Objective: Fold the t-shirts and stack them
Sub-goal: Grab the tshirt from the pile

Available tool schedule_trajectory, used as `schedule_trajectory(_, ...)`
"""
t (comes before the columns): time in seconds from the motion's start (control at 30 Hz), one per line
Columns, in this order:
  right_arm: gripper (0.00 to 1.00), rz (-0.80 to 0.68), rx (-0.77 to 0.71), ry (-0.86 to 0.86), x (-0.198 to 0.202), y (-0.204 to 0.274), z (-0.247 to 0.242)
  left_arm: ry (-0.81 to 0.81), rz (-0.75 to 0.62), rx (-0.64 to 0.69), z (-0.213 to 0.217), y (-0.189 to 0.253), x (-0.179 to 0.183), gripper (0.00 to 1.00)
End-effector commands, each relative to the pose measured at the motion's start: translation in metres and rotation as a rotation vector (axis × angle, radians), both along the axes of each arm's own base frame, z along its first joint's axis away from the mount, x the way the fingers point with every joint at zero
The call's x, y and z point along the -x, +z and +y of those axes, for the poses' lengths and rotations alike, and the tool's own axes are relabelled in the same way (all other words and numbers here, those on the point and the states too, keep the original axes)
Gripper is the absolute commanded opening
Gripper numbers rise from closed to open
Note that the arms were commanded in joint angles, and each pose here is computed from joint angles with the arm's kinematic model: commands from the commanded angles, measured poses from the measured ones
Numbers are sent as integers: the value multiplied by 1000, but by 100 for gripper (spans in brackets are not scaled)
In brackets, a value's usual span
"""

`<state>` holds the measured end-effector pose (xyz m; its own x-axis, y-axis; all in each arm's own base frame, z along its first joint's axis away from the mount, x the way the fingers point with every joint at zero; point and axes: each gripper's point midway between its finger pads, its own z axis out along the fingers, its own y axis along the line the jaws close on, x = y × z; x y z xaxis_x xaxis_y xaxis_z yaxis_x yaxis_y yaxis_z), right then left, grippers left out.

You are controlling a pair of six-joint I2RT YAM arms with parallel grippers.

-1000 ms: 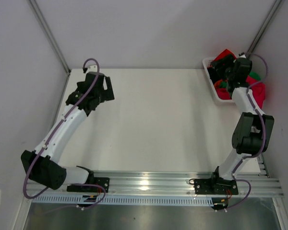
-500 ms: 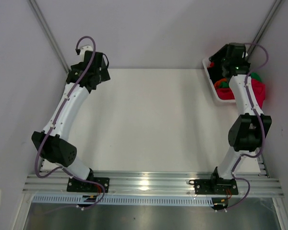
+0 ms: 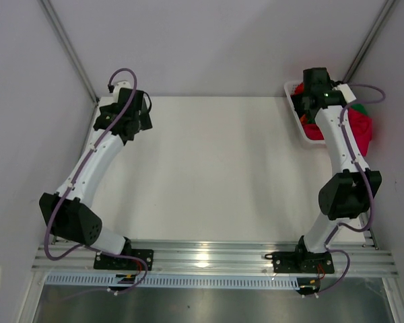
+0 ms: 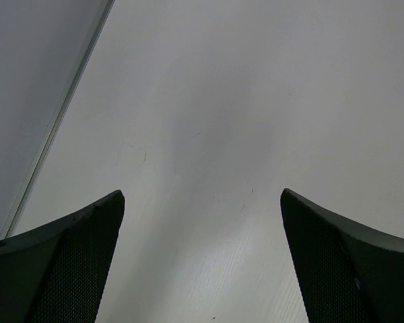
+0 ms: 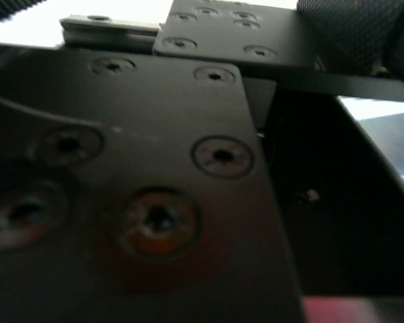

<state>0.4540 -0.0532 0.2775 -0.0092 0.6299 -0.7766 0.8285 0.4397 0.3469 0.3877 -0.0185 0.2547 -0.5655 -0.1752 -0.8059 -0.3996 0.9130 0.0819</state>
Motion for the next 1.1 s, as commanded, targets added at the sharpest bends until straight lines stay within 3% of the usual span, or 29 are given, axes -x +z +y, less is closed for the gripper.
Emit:
schedule_trajectory(0.0,63,-2,21,-179,23,-6,-46,6,-68,25,4,17,8,100)
schedule_trajectory(0.23,61,-35,-23,-206,17,-37,-87,20,-48,-10,13,-2,21,100)
schedule_trajectory(0.57,61,-234,-49,55,-60,-35,-96,16,-19,-23,20,-23,44,100)
schedule_trajectory(1.07,61,-201,-67,114,-92,-49,-96,20,1,-22,23,-32,48,99)
